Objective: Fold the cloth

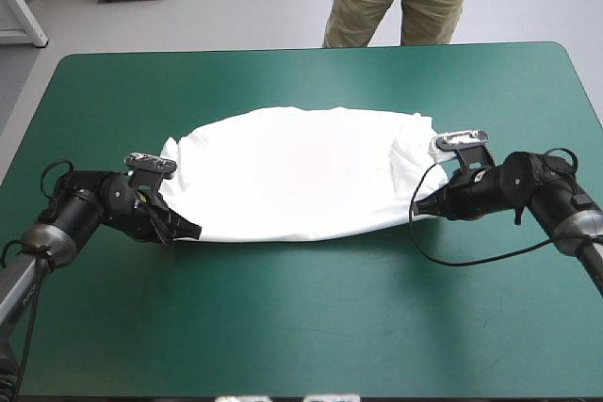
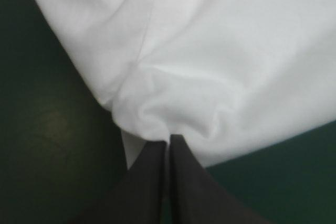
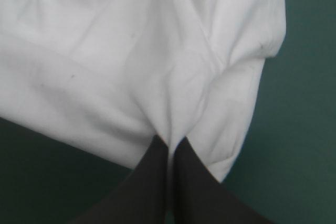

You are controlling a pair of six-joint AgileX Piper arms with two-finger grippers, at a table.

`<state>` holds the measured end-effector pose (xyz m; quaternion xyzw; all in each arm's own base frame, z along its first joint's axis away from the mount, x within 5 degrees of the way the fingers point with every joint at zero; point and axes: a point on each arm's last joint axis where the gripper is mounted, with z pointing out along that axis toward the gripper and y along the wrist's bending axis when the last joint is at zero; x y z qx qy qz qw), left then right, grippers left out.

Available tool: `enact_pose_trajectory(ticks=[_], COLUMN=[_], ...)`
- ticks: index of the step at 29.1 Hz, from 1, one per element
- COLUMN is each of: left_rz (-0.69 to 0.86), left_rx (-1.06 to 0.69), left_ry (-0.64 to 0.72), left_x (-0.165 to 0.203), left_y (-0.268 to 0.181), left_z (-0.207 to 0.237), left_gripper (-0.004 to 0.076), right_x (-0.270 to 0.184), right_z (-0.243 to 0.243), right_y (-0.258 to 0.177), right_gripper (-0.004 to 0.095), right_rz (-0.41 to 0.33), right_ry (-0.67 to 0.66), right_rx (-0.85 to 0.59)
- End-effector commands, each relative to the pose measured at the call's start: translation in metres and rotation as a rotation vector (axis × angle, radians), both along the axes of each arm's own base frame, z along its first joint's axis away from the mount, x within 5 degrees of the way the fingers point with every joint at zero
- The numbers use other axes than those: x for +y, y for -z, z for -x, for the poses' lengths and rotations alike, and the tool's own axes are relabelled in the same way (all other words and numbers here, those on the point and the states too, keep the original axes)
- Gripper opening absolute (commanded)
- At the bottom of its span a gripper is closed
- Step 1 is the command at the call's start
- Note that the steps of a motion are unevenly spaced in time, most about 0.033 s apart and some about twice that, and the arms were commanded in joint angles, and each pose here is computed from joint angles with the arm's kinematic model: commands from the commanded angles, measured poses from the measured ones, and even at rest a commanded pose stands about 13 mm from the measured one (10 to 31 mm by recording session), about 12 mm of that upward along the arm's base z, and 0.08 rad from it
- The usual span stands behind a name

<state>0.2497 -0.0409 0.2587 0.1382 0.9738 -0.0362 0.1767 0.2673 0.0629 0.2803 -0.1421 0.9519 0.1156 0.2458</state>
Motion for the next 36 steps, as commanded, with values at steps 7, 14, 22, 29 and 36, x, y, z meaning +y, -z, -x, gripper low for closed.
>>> enact_pose_trajectory(ticks=[7,14,22,29,36], left_rz=[0.077,0.077,0.072,0.083,0.206], left_rx=[-0.06,-0.083,-0.031,-0.002,-0.107], left_ry=[0.046,0.038,0.034,0.063,0.049], left_x=[-0.006,-0.005,-0.004,-0.005,-0.013], left_y=[-0.026,-0.022,-0.004,-0.004,-0.033], left_z=[0.013,0.02,0.027,0.03,0.035], left_gripper=[-0.0009,-0.0009,-0.0009,0.0027,0.0475], right_x=[-0.009,-0.011,-0.011,-0.012,-0.014], right_z=[0.036,0.049,0.048,0.05,0.068], right_y=[0.02,0.025,0.025,0.022,-0.034], right_gripper=[-0.0017,-0.0017,-0.0008,0.025,0.0459], right_rz=[0.024,0.028,0.031,0.029,-0.024], right_ry=[0.029,0.031,0.034,0.035,0.051], right_rx=[0.052,0.065,0.059,0.044,-0.165])
